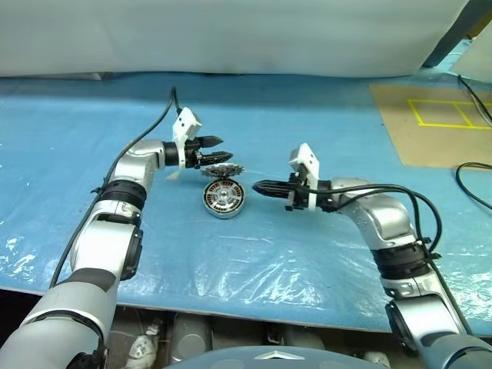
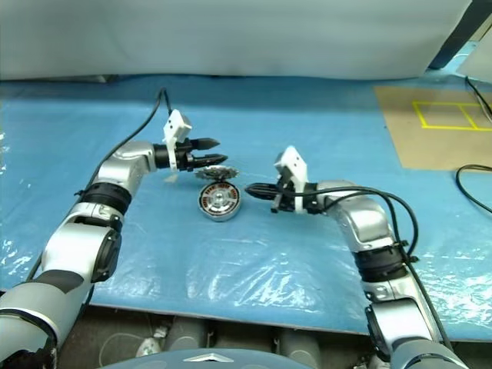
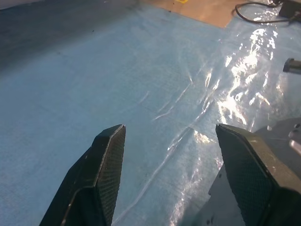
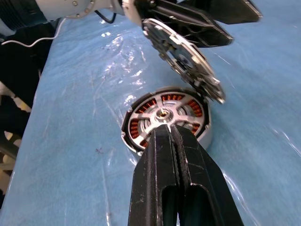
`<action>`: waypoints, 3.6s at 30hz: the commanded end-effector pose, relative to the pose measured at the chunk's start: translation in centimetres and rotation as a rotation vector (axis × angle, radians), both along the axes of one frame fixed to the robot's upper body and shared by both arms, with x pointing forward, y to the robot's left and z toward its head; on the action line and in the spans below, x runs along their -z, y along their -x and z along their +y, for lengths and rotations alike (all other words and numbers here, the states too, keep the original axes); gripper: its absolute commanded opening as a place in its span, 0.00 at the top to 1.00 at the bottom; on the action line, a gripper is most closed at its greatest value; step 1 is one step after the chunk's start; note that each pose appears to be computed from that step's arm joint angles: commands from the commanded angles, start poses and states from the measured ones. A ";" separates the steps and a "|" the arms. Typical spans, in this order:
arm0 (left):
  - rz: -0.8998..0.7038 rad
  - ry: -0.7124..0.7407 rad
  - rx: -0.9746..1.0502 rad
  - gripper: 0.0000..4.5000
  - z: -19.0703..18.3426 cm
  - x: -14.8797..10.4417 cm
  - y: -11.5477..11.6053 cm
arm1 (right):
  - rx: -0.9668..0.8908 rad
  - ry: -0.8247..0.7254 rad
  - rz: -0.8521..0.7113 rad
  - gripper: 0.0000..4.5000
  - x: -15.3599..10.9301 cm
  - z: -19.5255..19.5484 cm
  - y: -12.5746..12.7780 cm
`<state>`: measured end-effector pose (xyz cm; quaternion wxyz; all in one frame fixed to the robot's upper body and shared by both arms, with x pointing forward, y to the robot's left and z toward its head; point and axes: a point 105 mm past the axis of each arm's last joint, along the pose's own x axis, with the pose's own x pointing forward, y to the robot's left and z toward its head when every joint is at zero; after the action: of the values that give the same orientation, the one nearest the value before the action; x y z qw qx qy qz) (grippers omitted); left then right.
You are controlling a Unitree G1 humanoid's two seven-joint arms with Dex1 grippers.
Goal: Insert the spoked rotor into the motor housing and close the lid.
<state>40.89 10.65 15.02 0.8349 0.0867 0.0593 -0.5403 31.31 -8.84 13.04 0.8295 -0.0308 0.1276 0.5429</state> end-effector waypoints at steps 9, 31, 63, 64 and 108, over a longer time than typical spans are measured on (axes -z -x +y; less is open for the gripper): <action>0.006 -0.068 0.268 0.28 -1.8 1.4 3.6 | 0.127 -0.002 -0.034 1.00 -1.0 -2.8 0.3; -0.110 -0.053 0.279 0.28 -1.3 1.1 5.8 | 0.029 -0.041 -0.080 1.00 -3.0 -0.2 0.3; -0.104 0.150 -0.264 0.28 6.4 -0.7 10.3 | -0.242 0.064 -0.194 0.01 -0.7 9.9 -1.9; -0.103 0.149 -0.266 0.28 6.4 -0.6 10.4 | -0.244 0.067 -0.202 0.01 -0.6 10.0 -1.9; -0.073 0.149 -0.223 0.28 3.9 1.0 9.8 | -0.173 0.302 -0.197 0.34 6.5 9.1 -3.1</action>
<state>30.98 14.82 13.29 0.8981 0.0282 0.0151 -0.4387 34.40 1.40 9.08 0.7762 -0.1937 0.0798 0.5946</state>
